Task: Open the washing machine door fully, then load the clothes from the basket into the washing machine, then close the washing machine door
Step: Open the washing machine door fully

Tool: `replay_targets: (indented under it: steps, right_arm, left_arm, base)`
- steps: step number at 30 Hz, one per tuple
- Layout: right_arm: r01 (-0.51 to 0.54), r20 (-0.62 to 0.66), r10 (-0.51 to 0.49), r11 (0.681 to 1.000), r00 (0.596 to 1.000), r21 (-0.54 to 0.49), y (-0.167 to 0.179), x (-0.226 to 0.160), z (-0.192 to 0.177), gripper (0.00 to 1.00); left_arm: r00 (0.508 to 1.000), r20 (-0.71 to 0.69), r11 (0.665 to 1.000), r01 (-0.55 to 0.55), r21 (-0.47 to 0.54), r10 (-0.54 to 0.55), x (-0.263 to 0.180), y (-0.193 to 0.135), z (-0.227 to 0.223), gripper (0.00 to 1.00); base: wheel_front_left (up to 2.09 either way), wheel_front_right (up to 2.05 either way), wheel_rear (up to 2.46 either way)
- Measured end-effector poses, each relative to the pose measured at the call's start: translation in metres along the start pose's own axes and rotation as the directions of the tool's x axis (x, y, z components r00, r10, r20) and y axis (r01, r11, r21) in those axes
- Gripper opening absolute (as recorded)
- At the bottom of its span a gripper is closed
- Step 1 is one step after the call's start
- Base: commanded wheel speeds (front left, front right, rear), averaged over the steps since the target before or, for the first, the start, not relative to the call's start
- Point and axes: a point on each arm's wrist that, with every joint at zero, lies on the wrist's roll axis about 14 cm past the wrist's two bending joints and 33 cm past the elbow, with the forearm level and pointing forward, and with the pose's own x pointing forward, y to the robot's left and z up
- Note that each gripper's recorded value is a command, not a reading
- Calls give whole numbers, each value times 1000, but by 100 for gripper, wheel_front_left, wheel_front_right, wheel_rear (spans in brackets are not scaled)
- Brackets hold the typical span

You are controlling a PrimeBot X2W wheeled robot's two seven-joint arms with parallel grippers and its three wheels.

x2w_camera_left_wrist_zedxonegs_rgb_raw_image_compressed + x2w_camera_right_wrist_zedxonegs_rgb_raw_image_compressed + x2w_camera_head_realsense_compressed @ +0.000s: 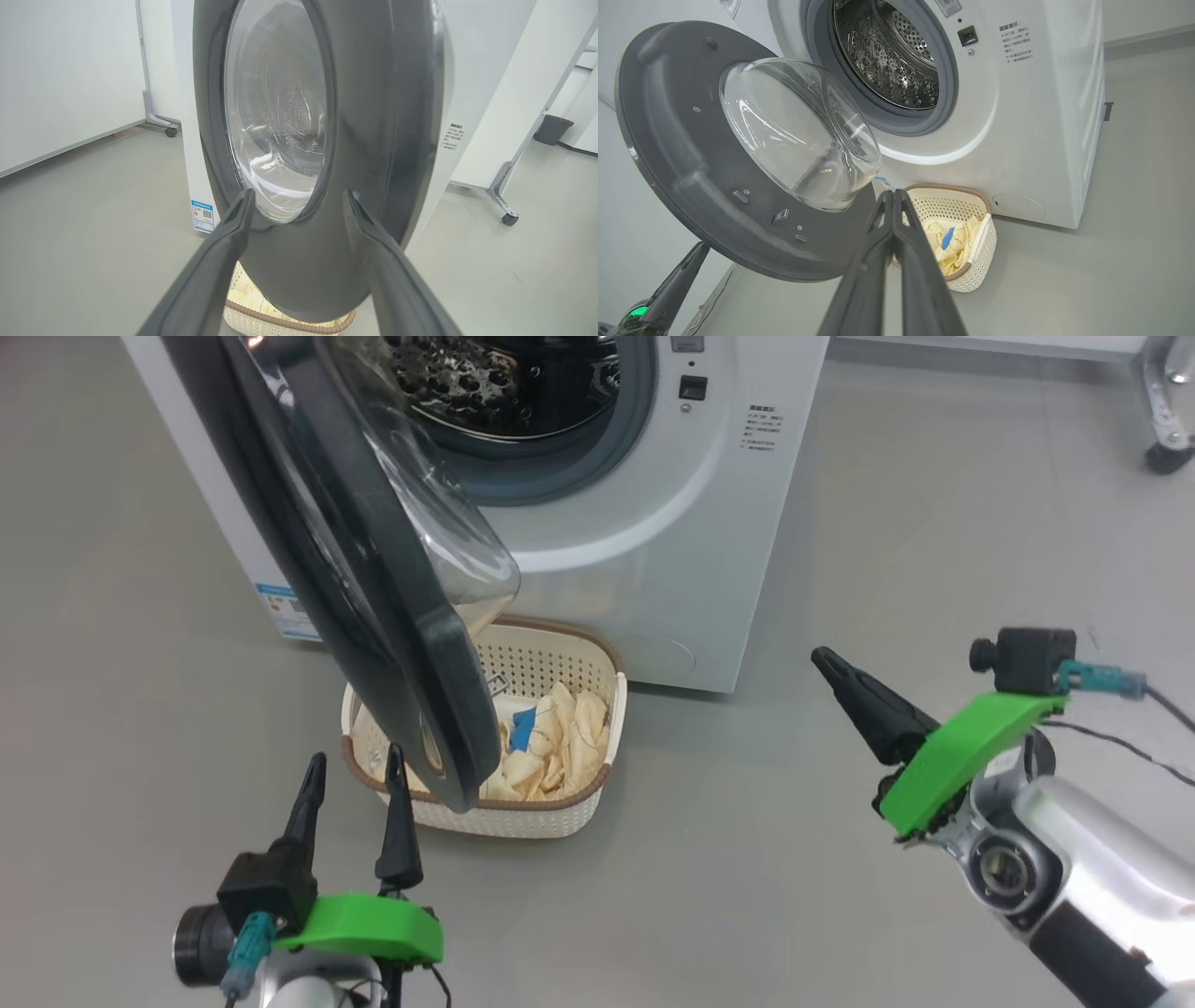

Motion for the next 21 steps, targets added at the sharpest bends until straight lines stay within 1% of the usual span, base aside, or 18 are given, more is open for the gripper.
replay_targets:
  steps: [3,5,7,11,14,16,17,21]
  right_arm:
    - [46,60,-41,996,997,-81,-10,-18,-2,0]
    - [78,86,-67,987,994,-141,-18,-28,0,0]
    - [125,126,-104,976,987,-175,-28,-38,7,0]
    - [201,174,-157,941,972,-272,-42,-56,13,0]
    - [255,215,-197,924,956,-285,-47,-66,13,0]
    - [288,240,-224,916,945,-279,-49,-73,10,0]
    - [288,240,-224,916,945,-279,-49,-73,10,0]
    - [347,279,-268,892,922,-289,-52,-87,6,0]
  left_arm:
    - [1000,0,1000,3,1,-3,-2,0,0,100]
    - [1000,5,1000,1,-1,-1,-2,1,1,100]
    - [1000,7,1000,3,-3,-3,-3,1,2,100]
    - [1000,8,1000,14,1,-14,-5,-3,2,100]
    - [999,26,1000,19,0,-19,-4,-4,7,100]
    - [999,33,1000,24,-1,-24,-3,-6,9,100]
    - [999,33,1000,24,-1,-24,-3,-6,9,100]
    - [999,27,999,40,2,-40,-5,-10,8,100]
  base:
    - [0,0,0]
    - [0,0,0]
    - [0,0,0]
    - [0,0,0]
    - [0,0,0]
    - [0,0,0]
    - [0,0,0]
    - [0,0,0]
